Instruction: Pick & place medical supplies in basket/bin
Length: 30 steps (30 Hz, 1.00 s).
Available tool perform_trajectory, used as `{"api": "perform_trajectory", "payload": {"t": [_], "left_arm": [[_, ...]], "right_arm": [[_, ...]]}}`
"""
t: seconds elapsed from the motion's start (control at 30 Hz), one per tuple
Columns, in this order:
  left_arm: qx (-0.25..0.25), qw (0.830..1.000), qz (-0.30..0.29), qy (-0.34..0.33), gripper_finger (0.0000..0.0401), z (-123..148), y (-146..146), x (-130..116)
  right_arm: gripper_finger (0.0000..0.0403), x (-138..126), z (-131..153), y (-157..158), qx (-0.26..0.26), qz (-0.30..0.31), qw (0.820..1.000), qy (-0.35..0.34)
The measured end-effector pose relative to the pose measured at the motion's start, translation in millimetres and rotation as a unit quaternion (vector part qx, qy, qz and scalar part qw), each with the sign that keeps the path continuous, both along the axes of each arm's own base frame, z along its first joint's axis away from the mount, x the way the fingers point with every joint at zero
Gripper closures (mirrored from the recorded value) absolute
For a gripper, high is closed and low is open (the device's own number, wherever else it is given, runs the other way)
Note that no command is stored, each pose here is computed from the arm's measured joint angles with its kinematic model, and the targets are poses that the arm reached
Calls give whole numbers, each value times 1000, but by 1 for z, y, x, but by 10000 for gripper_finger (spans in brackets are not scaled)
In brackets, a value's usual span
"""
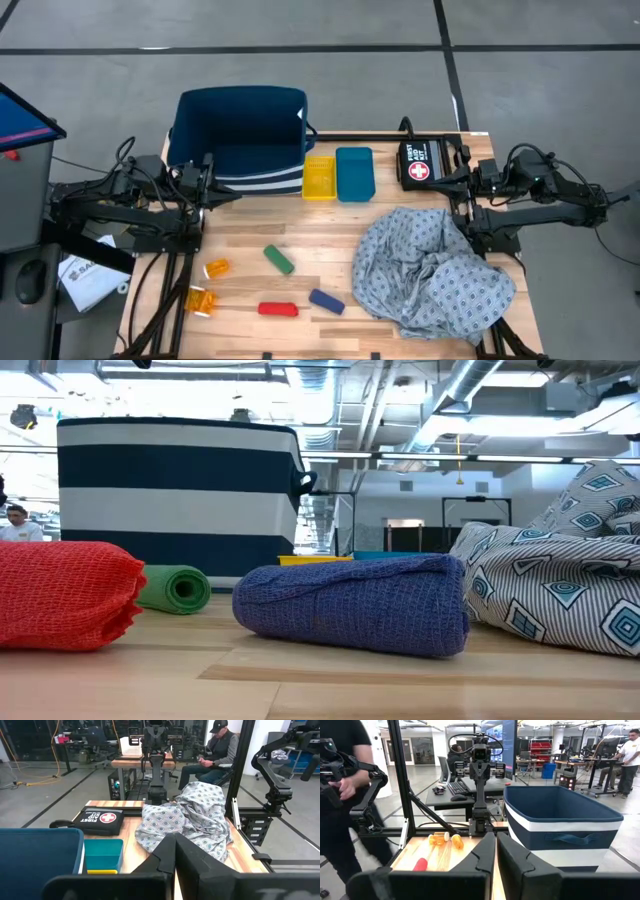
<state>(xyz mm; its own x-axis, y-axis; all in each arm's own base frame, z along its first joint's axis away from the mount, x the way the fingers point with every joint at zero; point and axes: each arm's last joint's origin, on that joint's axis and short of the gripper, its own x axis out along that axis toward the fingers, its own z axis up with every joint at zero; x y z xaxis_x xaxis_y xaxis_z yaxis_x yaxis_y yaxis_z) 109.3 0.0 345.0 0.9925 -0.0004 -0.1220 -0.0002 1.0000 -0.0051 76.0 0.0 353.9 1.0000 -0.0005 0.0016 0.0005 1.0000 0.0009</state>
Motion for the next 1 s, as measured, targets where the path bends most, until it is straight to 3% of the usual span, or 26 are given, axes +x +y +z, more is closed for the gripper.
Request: {"api": "perform_trajectory", "payload": {"t": [0.23, 0.47, 0.77, 1.0], "left_arm": [[0, 1000, 0, -2, 401, 0, 0, 0], [-5, 998, 0, -57, 401, 11, 0, 1], [-54, 986, -1, -159, 401, 31, 0, 2], [-120, 978, -1, -170, 401, 33, 0, 11]], "right_arm": [[386, 0, 0, 0, 0, 0, 1000, 0], [387, 0, 0, 0, 0, 0, 1000, 0], [387, 0, 0, 0, 0, 0, 1000, 0], [386, 0, 0, 0, 0, 0, 1000, 0]]}}
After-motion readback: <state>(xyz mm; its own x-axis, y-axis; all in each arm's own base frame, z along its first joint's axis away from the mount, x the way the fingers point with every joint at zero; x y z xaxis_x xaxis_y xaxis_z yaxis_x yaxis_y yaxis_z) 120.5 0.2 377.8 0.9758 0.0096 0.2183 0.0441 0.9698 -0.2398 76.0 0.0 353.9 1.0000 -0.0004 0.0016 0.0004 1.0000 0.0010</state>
